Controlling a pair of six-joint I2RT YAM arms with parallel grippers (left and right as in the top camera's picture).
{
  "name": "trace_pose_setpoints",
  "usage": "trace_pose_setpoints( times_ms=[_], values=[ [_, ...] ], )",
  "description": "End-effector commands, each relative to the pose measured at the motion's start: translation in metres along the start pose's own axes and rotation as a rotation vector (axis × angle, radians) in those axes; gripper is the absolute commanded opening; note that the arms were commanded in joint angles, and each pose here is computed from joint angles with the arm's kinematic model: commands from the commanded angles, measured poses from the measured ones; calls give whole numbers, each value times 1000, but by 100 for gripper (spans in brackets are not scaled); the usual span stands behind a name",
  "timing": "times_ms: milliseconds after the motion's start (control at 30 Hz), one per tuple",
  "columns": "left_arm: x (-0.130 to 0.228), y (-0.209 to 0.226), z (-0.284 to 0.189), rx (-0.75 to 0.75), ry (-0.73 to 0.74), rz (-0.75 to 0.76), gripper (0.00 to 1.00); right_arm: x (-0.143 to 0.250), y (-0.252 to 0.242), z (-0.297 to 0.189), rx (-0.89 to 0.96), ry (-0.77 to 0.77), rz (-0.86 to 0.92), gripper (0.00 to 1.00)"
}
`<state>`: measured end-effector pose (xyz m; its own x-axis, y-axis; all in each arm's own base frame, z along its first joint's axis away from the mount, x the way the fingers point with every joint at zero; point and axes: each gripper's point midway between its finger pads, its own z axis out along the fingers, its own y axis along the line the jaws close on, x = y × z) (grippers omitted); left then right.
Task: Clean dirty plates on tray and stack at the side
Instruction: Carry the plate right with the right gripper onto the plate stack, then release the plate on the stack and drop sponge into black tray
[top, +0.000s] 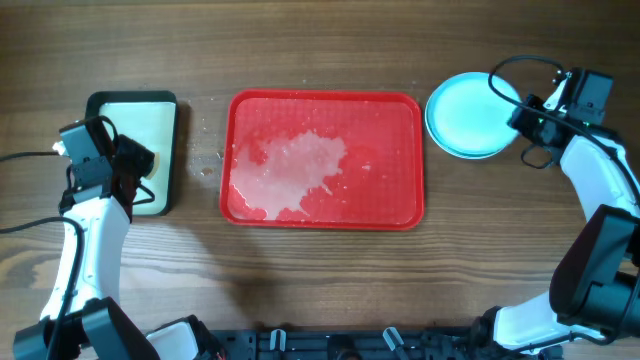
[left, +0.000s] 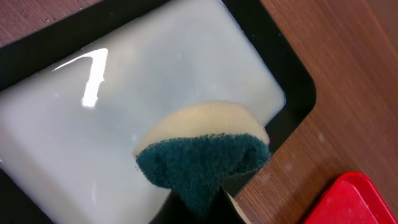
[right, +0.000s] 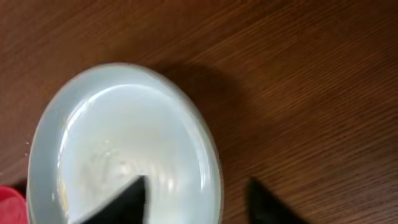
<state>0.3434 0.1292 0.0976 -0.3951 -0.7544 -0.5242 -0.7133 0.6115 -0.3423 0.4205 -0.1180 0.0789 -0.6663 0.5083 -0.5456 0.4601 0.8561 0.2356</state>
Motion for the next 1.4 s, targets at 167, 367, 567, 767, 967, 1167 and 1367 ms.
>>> trace_pose_setpoints(
  times_ms=[167, 367, 567, 767, 967, 1167, 1367],
  values=[
    [-7, -9, 13, 32, -32, -11, 4, 28, 80, -13, -396, 121, -33, 76],
    [-17, 17, 65, -79, -102, -27, 7, 75, 141, -15, -387, 186, -205, 77],
    [-33, 9, 60, -45, -159, -33, 88, 94, 176, -25, -364, 154, -321, 91],
    [-70, -39, -42, 192, -287, -32, 100, 52, 193, -102, -418, -49, -345, 99],
    [-32, -39, -125, 292, -205, -10, 100, 90, 146, -190, -378, 17, -404, 100],
    [-19, -30, -121, 254, -150, -13, 100, 137, 140, -209, -496, 144, -332, 100],
    [-15, -28, -110, 234, -120, -15, 100, 145, 141, -198, -460, 257, -112, 100]
  ],
)
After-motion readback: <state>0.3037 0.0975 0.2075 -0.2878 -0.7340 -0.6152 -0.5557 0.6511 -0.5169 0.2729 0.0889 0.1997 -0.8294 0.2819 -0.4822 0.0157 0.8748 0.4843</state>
